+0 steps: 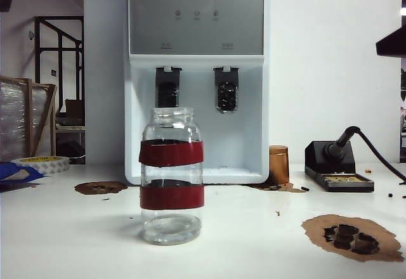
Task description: Pick up the water bottle with two loops of red belts, then reach the front water dispenser and gently press the gray-black baffle horizontally to get a little water.
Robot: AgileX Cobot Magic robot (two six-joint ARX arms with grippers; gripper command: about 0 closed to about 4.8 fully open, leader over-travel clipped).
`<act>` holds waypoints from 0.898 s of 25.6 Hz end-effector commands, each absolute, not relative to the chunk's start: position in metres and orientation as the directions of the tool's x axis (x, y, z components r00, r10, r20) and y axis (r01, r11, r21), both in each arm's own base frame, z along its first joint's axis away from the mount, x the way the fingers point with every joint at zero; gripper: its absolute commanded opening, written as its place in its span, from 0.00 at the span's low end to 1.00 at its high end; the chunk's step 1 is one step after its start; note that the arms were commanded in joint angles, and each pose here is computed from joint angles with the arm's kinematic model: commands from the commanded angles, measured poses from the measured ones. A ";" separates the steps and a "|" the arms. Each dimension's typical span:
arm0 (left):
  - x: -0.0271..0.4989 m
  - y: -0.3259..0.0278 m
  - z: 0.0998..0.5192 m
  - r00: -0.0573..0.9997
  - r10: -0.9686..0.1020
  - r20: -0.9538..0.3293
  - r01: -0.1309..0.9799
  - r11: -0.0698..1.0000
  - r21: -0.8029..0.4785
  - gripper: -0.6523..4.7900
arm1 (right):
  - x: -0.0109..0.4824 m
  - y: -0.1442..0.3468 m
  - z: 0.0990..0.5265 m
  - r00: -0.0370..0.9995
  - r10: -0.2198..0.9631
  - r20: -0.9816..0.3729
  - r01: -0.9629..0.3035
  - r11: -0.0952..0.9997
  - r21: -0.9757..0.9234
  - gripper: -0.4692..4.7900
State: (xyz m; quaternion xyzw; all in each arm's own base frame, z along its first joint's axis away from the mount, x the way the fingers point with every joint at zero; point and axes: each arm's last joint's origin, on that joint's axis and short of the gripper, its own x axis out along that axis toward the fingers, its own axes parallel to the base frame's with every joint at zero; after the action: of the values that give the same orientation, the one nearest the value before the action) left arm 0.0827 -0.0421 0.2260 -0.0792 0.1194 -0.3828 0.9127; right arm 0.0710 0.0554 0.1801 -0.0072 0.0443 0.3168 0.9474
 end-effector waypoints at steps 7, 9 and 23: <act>0.076 -0.035 0.242 0.781 -0.581 -0.230 0.555 0.814 -0.174 0.11 | 0.071 0.056 0.182 0.794 0.605 -0.068 -0.605 0.796 0.018 0.09; 0.076 -0.035 0.242 0.780 -0.581 -0.233 0.554 0.814 -0.175 0.11 | 0.071 0.056 0.182 0.788 0.613 -0.065 -0.613 0.790 0.019 0.09; 0.084 -0.038 0.254 0.761 -0.579 -0.292 0.553 0.815 -0.173 0.11 | 0.068 0.059 0.187 0.679 0.734 -0.012 -0.733 0.679 0.051 0.09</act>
State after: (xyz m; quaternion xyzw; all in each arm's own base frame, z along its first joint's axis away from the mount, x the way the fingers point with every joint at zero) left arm 0.0821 -0.0370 0.2459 -0.0509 0.1767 -0.2991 0.9363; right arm 0.0692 0.0579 0.1830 0.0098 0.0350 0.3667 0.9296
